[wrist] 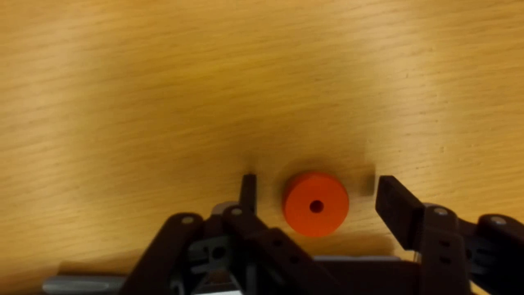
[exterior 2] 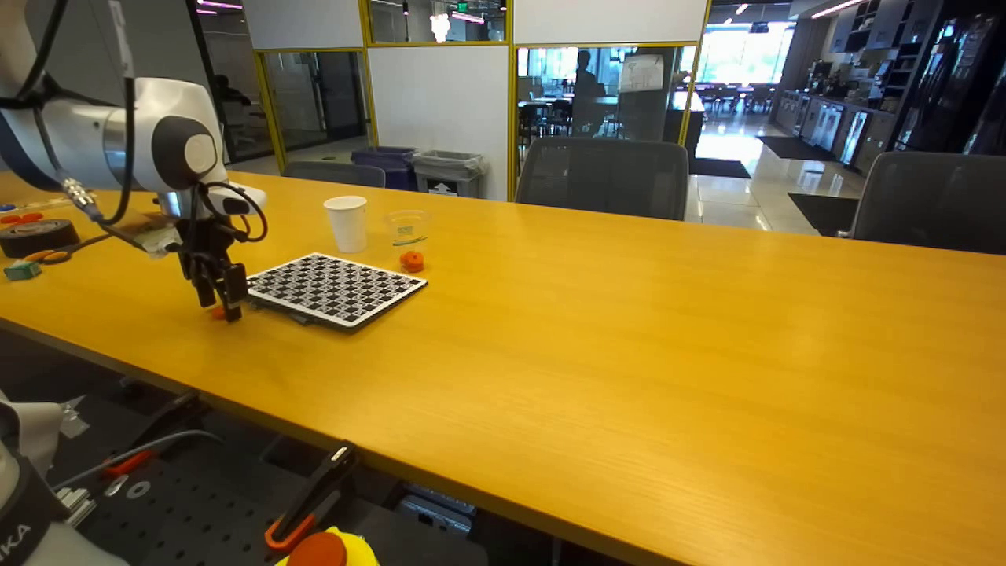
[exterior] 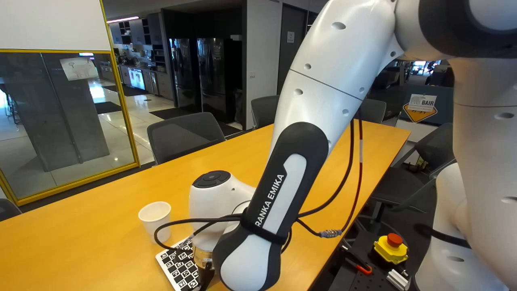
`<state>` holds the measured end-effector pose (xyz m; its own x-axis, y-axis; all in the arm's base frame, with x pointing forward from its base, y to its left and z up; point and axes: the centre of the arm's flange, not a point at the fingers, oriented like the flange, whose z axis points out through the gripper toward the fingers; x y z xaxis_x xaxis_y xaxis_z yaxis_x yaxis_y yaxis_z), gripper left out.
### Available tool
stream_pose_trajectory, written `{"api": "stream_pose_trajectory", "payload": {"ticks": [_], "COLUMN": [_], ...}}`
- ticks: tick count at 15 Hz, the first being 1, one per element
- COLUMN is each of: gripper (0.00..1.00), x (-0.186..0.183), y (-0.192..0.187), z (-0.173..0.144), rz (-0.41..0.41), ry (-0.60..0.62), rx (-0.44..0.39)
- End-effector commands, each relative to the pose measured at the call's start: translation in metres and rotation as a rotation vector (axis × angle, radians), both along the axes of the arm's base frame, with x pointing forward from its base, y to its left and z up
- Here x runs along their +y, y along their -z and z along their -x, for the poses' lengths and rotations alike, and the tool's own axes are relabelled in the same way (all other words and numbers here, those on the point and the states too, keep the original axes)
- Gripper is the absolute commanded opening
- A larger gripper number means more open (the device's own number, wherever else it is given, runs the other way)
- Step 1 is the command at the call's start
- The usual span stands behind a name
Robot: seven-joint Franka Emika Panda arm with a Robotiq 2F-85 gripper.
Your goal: Put the yellow objects in the white cup and put the orange objects in the colourless cup
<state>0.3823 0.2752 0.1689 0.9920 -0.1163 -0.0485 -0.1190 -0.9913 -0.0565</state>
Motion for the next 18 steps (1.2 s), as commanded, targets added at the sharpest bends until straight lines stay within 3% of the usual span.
{"api": "stream_pose_trajectory", "payload": {"ticks": [1, 5, 13, 18], "gripper": [0.45, 0.20, 0.24, 0.24], "x": [0.005, 0.003, -0.004, -0.014], "y": [0.003, 0.003, -0.047, -0.097], "z": [-0.003, -0.006, -0.004, -0.020], "rz": [-0.010, -0.006, 0.060, 0.108], "ry": [0.016, 0.022, 0.028, 0.014], "rx": [-0.016, -0.013, 0.026, -0.008]}}
